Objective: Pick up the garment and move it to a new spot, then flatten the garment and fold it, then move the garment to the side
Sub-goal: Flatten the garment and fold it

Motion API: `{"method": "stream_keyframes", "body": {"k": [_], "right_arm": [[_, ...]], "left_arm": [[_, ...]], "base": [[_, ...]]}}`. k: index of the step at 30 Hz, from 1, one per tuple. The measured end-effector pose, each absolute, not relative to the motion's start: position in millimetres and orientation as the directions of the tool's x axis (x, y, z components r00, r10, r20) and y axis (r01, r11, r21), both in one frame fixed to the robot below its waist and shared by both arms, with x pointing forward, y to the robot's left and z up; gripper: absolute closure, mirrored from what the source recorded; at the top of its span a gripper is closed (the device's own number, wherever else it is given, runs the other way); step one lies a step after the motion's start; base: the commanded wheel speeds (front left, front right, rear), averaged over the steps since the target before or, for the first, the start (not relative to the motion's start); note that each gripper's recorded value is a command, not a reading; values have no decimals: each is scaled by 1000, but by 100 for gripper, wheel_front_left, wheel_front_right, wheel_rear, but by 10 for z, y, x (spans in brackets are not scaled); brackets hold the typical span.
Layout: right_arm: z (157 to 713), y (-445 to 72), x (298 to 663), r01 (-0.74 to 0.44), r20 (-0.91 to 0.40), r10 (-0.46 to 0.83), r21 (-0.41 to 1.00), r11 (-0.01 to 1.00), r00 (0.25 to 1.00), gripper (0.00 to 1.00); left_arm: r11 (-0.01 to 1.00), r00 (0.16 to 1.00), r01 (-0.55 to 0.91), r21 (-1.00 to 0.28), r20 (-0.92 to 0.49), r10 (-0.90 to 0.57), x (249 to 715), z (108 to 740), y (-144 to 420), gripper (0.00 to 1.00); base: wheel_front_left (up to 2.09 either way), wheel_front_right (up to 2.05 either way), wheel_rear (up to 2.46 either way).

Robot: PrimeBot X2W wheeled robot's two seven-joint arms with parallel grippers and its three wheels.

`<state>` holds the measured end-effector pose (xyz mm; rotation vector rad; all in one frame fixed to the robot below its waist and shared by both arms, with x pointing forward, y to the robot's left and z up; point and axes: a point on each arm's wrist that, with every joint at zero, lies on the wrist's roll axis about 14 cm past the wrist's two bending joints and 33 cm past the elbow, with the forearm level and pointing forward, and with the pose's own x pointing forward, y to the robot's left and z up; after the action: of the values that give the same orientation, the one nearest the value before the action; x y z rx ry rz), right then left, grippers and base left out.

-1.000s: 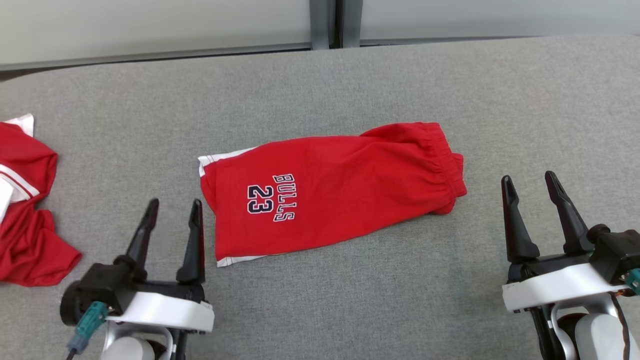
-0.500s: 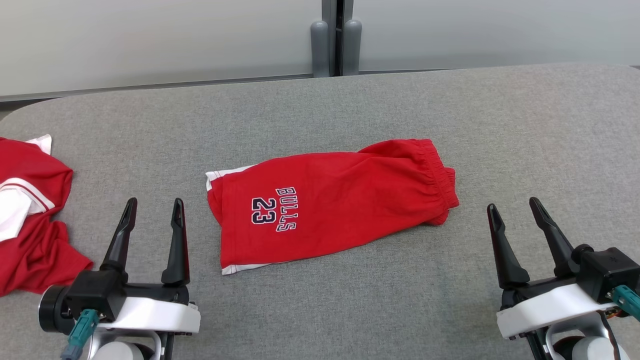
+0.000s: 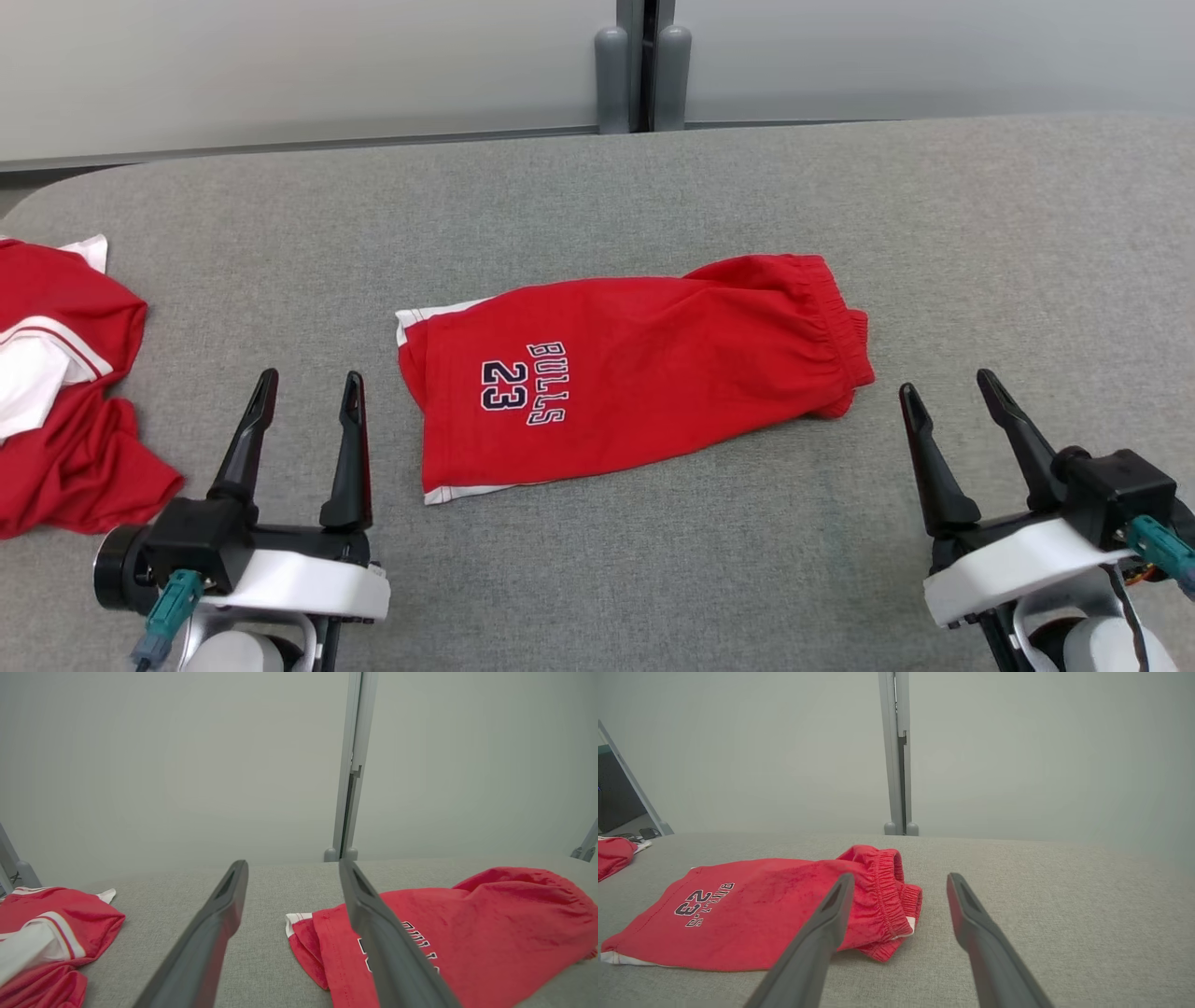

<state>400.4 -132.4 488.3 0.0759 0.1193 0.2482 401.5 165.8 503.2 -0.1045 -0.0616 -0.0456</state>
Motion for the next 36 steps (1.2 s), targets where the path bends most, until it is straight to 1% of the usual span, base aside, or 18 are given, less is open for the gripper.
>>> {"method": "stream_keyframes", "body": {"k": [7, 15, 16, 17, 18, 21, 26, 33, 35, 36], "right_arm": [[4539, -1190, 4221, -308, -223, 315, 66, 949, 923, 0], [4185, -1021, 4498, -381, -315, 379, 59, 923, 870, 0], [4170, -979, 4516, -394, -318, 392, 62, 917, 863, 49], [4156, -953, 4534, -403, -322, 401, 63, 913, 858, 72], [4152, -924, 4545, -414, -323, 412, 65, 908, 852, 100], [4199, -875, 4588, -430, -304, 432, 77, 900, 849, 100], [4380, -813, 4738, -438, -234, 451, 108, 892, 861, 100], [4567, -834, 5158, -387, -152, 417, 189, 902, 896, 100], [4569, -836, 5289, -359, -142, 398, 236, 903, 907, 100], [4545, -832, 5339, -355, -148, 394, 236, 905, 907, 100]], "left_arm": [[991, 996, 61, -120, 65, -53, 4138, 5010, 1605, 0], [990, 999, 45, -135, 33, -41, 4240, 4868, 1617, 0], [990, 999, 44, -134, 29, -40, 4244, 4850, 1622, 0], [990, 999, 45, -134, 26, -42, 4249, 4837, 1624, 0], [990, 999, 42, -133, 24, -39, 4256, 4829, 1630, 0], [990, 999, 47, -131, 26, -43, 4284, 4823, 1619, 0], [990, 999, 51, -133, 23, -49, 4329, 4791, 1596, 0], [989, 998, 66, -130, 28, -63, 4445, 4766, 1571, 0], [989, 998, 62, -133, 22, -60, 4463, 4736, 1576, 0], [989, 998, 63, -134, 21, -60, 4475, 4727, 1576, 0]], "base": [[0, 0, 0], [0, 0, 0], [0, 0, 0], [0, 0, 0], [0, 0, 0], [0, 0, 0], [0, 0, 0], [0, 0, 0], [0, 0, 0], [0, 0, 0]]}}
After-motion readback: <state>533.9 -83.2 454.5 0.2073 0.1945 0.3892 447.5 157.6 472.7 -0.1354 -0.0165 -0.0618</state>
